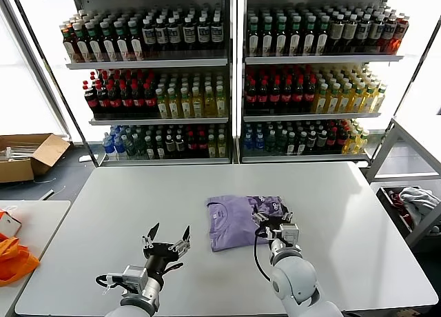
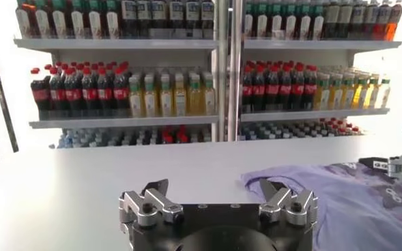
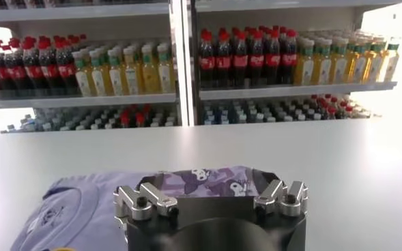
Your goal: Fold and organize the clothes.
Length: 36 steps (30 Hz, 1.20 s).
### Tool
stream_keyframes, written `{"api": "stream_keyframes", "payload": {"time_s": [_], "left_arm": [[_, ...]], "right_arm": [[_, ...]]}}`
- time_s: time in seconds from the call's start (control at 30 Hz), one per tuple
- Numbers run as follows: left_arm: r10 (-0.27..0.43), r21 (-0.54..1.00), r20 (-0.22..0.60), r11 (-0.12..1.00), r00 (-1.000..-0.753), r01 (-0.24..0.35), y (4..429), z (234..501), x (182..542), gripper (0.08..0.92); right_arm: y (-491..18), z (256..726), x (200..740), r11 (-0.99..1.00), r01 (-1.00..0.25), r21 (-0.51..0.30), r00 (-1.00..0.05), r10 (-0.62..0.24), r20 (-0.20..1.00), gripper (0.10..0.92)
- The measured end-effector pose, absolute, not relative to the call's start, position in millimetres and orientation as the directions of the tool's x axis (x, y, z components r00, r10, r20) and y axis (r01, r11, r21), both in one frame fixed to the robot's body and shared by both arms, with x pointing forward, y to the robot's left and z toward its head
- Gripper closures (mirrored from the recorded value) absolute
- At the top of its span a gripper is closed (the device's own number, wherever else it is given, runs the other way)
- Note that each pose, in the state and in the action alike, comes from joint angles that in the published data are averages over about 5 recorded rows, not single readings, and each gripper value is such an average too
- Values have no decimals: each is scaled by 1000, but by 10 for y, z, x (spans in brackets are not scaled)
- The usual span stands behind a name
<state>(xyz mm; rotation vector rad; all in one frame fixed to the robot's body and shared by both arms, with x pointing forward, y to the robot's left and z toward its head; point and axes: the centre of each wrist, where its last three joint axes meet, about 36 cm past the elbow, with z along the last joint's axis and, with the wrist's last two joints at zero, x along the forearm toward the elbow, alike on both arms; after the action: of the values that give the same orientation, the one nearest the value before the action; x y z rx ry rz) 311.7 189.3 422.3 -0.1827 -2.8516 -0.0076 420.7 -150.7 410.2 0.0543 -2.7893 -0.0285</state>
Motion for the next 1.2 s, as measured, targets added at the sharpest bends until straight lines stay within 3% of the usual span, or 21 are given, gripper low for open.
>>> {"api": "stream_keyframes", "payload": {"time_s": [0.87, 1.2], "left_arm": [[142, -24, 286, 990, -948, 142, 1854, 4228, 3009, 177], [139, -44, 260, 990, -955, 133, 1847, 4273, 2965, 177]], "right_arm": [[-1440, 3803, 4331, 998, 3, 69, -891, -28, 453, 200], [-1534, 4017, 4201, 999, 3, 34, -934, -9, 357, 200]]}}
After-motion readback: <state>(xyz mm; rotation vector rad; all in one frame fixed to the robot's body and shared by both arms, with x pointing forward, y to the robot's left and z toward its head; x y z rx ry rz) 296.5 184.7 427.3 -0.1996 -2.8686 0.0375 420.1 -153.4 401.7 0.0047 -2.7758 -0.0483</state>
